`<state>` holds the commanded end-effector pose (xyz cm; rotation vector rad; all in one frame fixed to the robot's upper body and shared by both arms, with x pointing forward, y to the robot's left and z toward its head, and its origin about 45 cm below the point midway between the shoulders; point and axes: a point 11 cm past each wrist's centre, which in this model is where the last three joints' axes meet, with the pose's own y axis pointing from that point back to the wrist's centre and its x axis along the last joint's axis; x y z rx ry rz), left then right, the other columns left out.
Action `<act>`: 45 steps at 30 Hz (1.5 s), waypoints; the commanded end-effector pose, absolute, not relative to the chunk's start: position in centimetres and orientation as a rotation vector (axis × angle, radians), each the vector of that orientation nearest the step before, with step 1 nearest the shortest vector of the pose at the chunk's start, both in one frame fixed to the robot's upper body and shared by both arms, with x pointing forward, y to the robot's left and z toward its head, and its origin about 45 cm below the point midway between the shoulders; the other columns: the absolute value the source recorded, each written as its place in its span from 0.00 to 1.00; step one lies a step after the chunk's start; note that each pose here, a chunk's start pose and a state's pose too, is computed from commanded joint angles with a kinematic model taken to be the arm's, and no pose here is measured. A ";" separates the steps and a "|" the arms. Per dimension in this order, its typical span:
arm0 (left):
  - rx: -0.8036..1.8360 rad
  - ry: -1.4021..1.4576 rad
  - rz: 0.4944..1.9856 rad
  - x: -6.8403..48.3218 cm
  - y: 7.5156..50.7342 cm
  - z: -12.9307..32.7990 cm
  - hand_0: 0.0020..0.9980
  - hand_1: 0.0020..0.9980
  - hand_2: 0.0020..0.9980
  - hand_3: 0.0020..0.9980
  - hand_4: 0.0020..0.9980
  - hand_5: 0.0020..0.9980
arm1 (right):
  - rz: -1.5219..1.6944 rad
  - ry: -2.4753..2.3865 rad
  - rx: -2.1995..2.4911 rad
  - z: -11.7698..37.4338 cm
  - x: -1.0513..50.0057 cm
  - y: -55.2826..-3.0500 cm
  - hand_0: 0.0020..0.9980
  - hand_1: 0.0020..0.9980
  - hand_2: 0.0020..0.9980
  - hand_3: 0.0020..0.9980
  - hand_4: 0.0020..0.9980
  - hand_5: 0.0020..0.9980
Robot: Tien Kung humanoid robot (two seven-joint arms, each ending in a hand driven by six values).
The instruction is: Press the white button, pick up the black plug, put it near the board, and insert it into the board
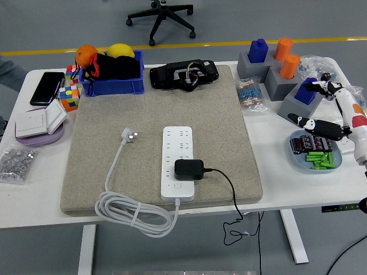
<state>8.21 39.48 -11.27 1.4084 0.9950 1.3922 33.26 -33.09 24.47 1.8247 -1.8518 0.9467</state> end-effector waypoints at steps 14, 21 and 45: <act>1.398 0.986 1.392 8.8 39.3 -11.2 0.47 0.50 0.50 0.57 0.56 0.27 | 0.912 -1.939 1.754 24.7 32.4 -35.1 0.79 0.76 0.71 0.72 1.00 0.42; 1.391 0.986 1.394 9.0 39.1 -11.2 0.47 0.50 0.50 0.57 0.56 0.27 | 0.898 -1.965 1.748 24.7 32.3 -35.3 0.79 0.76 0.71 0.72 1.00 0.43; 1.379 0.985 1.401 9.4 38.9 -11.2 0.47 0.50 0.50 0.57 0.57 0.27 | 0.864 -1.964 1.776 24.0 32.1 -34.9 0.78 0.75 0.70 0.71 0.99 0.45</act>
